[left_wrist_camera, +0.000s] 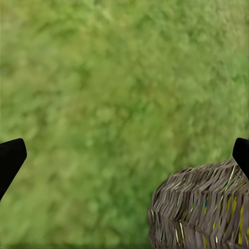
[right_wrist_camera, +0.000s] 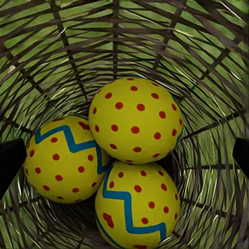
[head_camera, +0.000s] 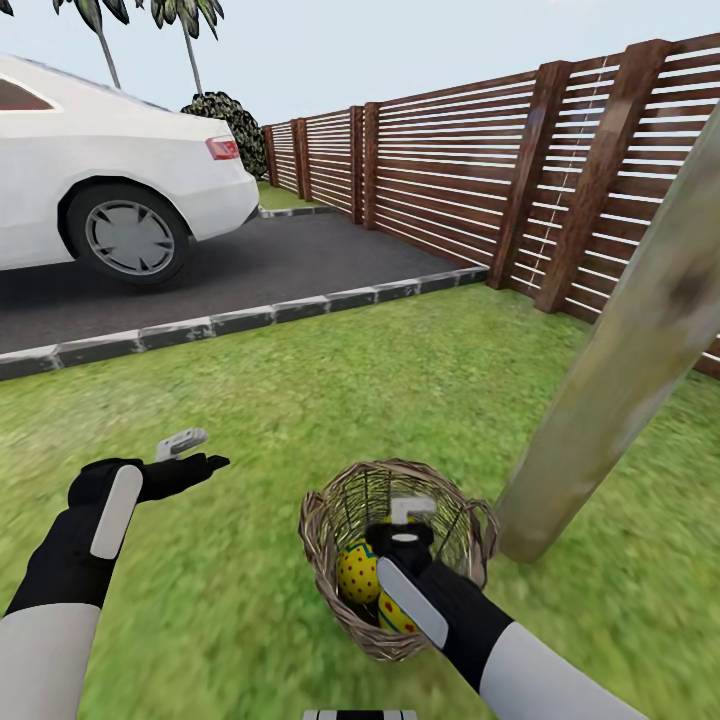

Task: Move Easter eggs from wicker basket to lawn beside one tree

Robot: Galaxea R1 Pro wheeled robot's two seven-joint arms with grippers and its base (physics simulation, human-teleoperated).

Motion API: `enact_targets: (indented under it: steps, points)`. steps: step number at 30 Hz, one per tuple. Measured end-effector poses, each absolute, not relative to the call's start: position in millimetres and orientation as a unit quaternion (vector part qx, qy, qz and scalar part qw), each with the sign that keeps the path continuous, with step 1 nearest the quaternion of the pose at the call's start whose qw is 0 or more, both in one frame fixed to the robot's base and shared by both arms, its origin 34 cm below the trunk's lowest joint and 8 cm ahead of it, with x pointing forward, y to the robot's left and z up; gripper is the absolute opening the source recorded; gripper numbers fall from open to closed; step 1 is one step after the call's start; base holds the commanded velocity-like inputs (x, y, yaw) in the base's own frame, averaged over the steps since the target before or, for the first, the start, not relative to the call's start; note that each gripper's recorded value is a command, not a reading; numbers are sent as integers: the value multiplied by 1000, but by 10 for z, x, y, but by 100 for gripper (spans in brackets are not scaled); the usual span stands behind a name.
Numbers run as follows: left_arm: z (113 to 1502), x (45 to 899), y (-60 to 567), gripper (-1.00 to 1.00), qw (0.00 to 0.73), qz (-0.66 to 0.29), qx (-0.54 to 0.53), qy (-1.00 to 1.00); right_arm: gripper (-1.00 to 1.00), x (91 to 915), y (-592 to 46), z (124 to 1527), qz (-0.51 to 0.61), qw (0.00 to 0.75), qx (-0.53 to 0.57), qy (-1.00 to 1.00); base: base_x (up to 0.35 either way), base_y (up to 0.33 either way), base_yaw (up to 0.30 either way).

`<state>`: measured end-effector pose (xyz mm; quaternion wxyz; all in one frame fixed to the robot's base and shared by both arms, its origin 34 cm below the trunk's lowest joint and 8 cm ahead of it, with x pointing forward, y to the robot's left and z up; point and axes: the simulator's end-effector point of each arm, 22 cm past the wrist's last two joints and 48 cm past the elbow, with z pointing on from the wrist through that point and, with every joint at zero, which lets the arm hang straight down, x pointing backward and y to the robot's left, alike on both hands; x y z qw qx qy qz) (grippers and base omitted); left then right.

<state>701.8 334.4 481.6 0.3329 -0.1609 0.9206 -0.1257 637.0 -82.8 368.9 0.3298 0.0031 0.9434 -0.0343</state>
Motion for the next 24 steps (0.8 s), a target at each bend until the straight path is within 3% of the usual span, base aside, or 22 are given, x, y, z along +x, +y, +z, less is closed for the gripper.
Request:
enact_targets:
  steps: [24]
  points:
    - [4817,7017,3349,100,333,-125,-161,921,100,6366,-1144,3343,-92,366,-38,925,0,0,0]
